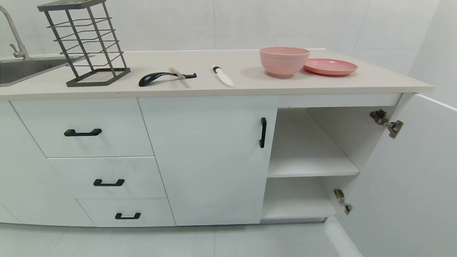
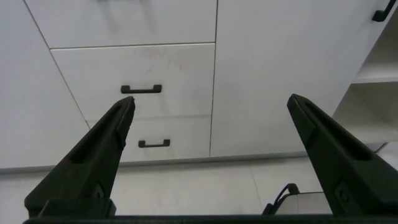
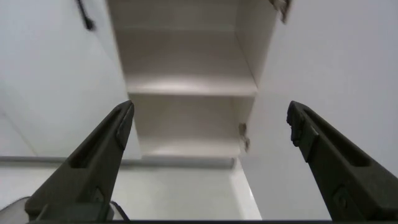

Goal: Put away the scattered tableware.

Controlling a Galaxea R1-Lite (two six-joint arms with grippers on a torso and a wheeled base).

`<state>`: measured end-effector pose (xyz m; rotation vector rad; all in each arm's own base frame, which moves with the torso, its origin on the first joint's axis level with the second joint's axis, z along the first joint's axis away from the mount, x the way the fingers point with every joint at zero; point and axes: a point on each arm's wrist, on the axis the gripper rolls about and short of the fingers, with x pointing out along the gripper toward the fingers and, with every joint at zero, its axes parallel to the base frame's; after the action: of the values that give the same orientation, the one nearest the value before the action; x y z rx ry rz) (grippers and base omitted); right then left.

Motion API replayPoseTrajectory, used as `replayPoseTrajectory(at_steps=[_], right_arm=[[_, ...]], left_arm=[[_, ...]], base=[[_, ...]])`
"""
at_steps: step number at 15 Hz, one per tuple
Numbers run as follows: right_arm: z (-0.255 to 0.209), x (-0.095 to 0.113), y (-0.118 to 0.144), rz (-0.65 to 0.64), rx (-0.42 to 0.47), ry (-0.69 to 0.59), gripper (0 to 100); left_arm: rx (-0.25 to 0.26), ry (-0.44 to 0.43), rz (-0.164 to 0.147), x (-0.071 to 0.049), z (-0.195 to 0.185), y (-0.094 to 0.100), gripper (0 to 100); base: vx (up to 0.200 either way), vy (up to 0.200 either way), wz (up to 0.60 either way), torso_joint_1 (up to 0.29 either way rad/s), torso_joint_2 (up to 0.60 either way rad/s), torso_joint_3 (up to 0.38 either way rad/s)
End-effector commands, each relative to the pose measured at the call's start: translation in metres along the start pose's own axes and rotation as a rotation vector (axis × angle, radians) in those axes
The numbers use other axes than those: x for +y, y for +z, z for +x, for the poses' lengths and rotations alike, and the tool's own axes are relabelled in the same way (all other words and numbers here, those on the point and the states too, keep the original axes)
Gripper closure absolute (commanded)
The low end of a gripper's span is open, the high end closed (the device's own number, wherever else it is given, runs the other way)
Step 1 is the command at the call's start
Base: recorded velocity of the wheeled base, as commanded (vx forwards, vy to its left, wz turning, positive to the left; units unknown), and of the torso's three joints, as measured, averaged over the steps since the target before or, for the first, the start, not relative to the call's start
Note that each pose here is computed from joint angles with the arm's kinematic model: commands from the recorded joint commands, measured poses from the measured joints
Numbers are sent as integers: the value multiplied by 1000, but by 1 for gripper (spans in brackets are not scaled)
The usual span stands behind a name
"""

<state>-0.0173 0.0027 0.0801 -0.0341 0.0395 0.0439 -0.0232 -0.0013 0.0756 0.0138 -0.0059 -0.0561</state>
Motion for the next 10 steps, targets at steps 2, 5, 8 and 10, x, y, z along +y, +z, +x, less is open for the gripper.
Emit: replayPoseTrajectory(at_steps=[2,5,8,10], right_arm=[[0,-1,-3,18,34,-36,0],[0,-1,-3,48,35,-47,0],[0,-1,-3,48,35,-47,0],[0,-1,-3,48,37,-46,0]], left_arm=[[4,-8,6,0,0,0,0],[4,-7,0,0,0,0,0],[2,-4,-1,0,0,0,0],[2,-5,-1,0,0,0,0]], base=[[0,0,0,0,0,0],[0,0,0,0,0,0],[0,0,0,0,0,0],[0,-200,0,5,2,2]])
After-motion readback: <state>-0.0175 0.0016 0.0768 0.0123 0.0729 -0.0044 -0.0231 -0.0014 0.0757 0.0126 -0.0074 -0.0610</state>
